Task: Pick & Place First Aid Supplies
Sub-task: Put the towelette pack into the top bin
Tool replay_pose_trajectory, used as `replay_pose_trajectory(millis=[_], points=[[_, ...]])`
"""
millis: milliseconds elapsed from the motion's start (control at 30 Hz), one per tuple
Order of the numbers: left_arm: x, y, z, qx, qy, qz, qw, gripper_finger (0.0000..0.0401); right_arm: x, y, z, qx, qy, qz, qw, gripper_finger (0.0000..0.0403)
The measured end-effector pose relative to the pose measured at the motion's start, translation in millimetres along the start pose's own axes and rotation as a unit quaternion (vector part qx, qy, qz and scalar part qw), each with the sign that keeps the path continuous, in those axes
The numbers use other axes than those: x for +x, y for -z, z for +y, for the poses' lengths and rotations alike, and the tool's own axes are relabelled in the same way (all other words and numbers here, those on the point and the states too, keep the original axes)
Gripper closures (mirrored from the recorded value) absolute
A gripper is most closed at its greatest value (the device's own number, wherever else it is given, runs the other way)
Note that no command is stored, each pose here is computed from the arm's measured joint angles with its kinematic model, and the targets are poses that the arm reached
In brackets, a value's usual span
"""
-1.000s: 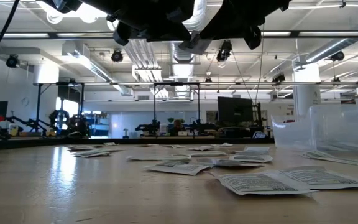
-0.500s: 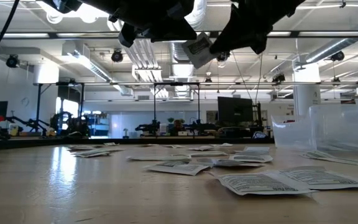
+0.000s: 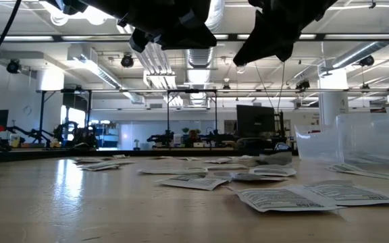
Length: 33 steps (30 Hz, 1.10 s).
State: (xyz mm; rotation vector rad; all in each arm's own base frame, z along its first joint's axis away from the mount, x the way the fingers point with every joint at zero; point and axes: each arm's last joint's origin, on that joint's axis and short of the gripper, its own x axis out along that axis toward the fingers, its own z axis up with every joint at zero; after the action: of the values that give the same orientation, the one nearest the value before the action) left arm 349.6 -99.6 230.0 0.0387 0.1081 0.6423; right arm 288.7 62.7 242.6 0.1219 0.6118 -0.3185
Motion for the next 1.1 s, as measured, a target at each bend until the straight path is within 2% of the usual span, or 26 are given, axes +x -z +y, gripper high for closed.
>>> replay_pose_trajectory(millis=[200,367,600,800,933,1100], points=[[0,4,0,0.019,0.001,0.013,1.0,0.0286,-3,9,-6,-0.028,0.019,0.048,0.998,0.0394],[0,8,0,0.013,0.017,0.027,0.999,0.0261,-11,15,-12,-0.054,0.031,0.087,0.994,0.0394],[-2,13,-2,0.031,0.045,0.051,0.997,0.0256,-18,19,-14,-0.065,-0.012,0.13,0.989,0.0389],[-5,5,2,0.05,0.05,0.051,0.996,0.0258,-14,26,-14,-0.088,-0.015,0.168,0.982,0.0341],[-11,-10,14,0.053,0.046,0.053,0.996,0.0259,-7,32,-12,-0.131,-0.015,0.185,0.974,0.0301],[-15,-13,34,0.062,0.028,0.101,0.993,0.0259,4,43,-4,-0.198,-0.023,0.21,0.957,0.0269]])
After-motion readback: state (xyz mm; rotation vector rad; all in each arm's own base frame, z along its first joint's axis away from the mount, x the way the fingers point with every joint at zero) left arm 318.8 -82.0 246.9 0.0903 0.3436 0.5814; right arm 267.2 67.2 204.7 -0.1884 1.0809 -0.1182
